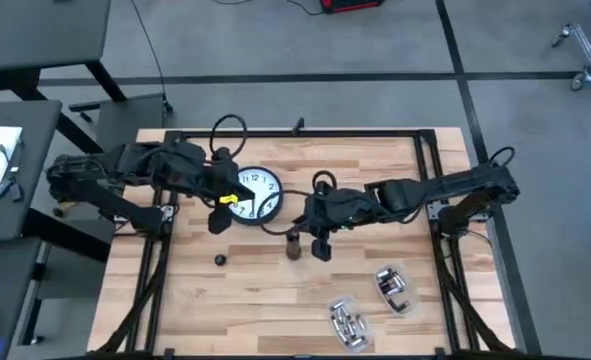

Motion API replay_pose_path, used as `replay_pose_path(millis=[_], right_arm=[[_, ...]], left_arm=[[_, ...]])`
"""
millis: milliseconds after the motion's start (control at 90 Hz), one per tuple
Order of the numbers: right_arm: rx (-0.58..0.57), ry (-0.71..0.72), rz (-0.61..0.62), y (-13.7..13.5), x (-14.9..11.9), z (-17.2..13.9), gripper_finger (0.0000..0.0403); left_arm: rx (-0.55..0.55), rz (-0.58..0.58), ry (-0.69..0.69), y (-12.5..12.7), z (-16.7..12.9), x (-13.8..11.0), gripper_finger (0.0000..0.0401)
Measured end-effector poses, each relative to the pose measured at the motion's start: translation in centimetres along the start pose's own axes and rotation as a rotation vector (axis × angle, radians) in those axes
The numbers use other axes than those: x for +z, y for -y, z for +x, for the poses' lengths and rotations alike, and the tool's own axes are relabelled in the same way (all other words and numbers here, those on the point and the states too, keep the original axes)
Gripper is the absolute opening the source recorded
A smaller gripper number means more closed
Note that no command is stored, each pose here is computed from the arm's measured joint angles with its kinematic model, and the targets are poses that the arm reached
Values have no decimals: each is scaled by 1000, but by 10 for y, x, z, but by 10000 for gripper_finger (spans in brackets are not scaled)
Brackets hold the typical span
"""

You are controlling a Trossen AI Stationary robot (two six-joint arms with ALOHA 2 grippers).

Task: Insert battery
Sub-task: Insert the brown battery into the black flashlight battery compartment

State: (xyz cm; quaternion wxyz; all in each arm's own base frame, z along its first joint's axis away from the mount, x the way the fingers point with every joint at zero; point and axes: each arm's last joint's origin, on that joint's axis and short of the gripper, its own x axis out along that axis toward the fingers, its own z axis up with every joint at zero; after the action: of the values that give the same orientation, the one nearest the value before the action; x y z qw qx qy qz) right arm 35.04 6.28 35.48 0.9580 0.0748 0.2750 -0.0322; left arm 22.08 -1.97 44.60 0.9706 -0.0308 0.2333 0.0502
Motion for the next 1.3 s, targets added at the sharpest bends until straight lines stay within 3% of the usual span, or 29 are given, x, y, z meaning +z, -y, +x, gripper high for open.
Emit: replay_pose_path(millis=[278,1300], right_arm=[[-9,-49,-5,-2,-9,20,28],[-6,-124,-109,0,-16,28,28]], left_arm=[[0,16,-4,0,0,0,0],[-1,21,-10,0,0,-1,0]])
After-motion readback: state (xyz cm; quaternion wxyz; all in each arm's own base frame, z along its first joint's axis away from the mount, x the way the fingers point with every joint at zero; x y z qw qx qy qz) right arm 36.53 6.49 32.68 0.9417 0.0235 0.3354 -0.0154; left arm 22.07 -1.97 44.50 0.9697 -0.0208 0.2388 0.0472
